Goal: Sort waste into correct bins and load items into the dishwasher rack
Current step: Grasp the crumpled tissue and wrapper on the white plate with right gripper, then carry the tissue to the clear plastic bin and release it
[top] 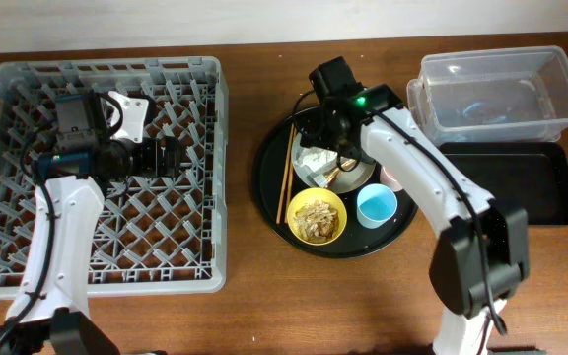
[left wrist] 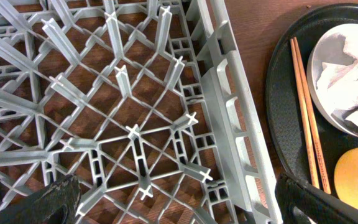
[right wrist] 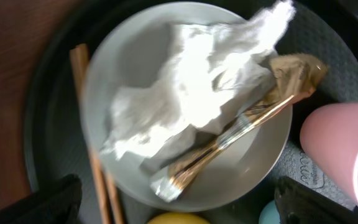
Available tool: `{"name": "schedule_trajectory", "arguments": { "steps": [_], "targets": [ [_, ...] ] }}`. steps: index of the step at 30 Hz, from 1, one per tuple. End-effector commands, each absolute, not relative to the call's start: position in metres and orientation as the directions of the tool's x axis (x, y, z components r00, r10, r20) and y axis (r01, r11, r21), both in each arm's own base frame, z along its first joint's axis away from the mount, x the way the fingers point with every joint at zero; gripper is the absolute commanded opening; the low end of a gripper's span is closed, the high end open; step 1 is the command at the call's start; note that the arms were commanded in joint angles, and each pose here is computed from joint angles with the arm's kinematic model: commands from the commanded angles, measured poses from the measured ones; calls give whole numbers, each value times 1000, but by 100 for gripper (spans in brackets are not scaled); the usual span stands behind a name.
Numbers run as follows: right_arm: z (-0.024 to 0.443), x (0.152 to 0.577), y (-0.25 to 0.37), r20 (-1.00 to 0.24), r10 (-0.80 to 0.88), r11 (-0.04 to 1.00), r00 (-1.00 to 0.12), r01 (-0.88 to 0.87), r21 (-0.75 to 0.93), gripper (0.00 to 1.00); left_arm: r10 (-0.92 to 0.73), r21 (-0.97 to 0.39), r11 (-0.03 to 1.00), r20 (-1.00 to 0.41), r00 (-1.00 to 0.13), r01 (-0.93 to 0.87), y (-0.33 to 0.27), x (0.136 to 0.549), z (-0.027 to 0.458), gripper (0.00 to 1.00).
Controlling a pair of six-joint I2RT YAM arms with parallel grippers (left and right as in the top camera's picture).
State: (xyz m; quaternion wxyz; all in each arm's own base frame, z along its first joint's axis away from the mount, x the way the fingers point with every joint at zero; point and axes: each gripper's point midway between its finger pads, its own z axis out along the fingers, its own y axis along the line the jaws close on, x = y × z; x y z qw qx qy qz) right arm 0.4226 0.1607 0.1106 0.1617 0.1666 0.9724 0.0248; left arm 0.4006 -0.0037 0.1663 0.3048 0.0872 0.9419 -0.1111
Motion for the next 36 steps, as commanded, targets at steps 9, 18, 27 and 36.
{"name": "schedule_trajectory", "arguments": {
  "steps": [9,18,27,36],
  "targets": [
    [17,442,157,-261,499,860,-826,510,31,83,110,-151,956,-610,-785,252,-6,403,174,99],
    [33,457,155,-285,365,927,-886,374,25,4,110,-151,956,-610,-785,252,-6,403,174,99],
    [277,480,31,-501,362,932,-786,315,179,4,110,-151,956,-610,-785,252,-6,403,174,99],
    [171,514,-147,-380,723,670,-576,718,187,21,110,-151,956,-610,-785,252,-6,403,174,99]
  ]
}}
